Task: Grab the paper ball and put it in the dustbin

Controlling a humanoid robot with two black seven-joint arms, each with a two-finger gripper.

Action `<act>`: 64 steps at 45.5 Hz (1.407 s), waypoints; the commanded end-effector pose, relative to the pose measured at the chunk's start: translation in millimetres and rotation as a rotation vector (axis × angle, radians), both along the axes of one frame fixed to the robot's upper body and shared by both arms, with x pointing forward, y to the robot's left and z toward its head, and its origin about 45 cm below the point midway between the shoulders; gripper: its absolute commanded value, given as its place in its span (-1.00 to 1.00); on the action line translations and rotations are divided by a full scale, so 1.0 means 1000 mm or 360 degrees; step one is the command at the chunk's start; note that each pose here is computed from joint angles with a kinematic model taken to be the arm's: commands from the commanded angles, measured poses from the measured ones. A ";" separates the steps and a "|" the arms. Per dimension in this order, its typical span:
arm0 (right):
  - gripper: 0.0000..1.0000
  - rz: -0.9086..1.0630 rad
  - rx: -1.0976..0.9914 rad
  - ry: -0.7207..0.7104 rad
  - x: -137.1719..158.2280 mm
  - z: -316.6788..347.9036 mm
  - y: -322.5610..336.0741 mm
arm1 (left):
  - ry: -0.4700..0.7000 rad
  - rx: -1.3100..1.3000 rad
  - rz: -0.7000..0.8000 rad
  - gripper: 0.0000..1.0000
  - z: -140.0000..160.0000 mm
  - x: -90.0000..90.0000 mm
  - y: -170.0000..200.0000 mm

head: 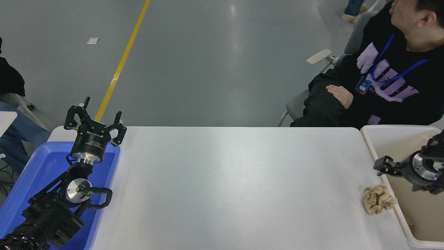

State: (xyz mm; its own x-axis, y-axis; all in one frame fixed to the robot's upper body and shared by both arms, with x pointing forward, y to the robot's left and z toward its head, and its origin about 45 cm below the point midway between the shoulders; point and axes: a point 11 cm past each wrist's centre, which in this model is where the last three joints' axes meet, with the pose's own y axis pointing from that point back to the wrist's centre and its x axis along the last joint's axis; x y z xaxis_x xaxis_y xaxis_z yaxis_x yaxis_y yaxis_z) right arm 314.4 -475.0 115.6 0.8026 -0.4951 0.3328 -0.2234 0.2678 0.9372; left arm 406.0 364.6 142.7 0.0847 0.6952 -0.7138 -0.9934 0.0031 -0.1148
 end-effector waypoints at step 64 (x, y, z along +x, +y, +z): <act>1.00 -0.0139 0.0098 -0.0151 -0.021 -0.056 0.026 | 0.0000 -0.0001 0.0001 0.96 0.000 0.000 0.000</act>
